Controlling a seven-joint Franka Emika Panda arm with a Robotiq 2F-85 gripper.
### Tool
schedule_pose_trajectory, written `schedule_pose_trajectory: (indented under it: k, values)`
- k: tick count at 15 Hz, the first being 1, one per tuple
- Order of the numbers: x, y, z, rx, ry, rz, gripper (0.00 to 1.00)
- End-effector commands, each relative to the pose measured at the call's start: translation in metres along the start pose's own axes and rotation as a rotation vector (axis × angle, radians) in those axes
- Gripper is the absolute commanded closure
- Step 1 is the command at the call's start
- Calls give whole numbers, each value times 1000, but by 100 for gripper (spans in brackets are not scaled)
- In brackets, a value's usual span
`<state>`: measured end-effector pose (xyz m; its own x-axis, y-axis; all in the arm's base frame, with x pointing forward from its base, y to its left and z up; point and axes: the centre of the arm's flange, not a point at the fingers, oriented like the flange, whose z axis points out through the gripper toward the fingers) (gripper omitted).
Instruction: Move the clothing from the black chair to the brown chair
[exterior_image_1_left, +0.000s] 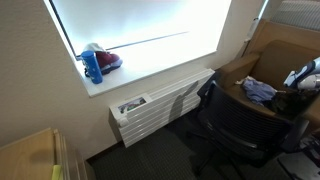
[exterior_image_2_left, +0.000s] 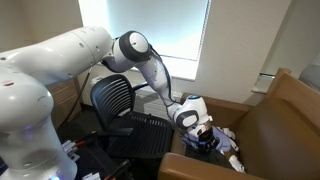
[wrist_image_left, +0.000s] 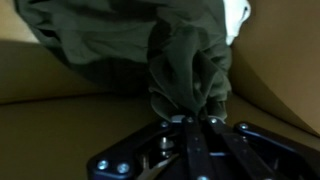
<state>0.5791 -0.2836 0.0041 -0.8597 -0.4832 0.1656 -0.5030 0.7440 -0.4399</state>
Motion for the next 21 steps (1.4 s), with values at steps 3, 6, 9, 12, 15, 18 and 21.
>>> schedule_pose_trajectory:
  k: [3, 6, 9, 12, 15, 18, 21]
  values:
    - [48, 24, 39, -218, 12, -209, 99]
    - [57, 9, 48, -305, -55, -294, 99]
    - [58, -4, 42, -372, -161, -353, 99]
    - [48, -11, 31, -415, -285, -426, 99]
    - [30, -8, 17, -466, -410, -489, 99]
    - [-3, 3, -1, -533, -460, -502, 71]
    - [-5, 6, 8, -507, -447, -505, 83]
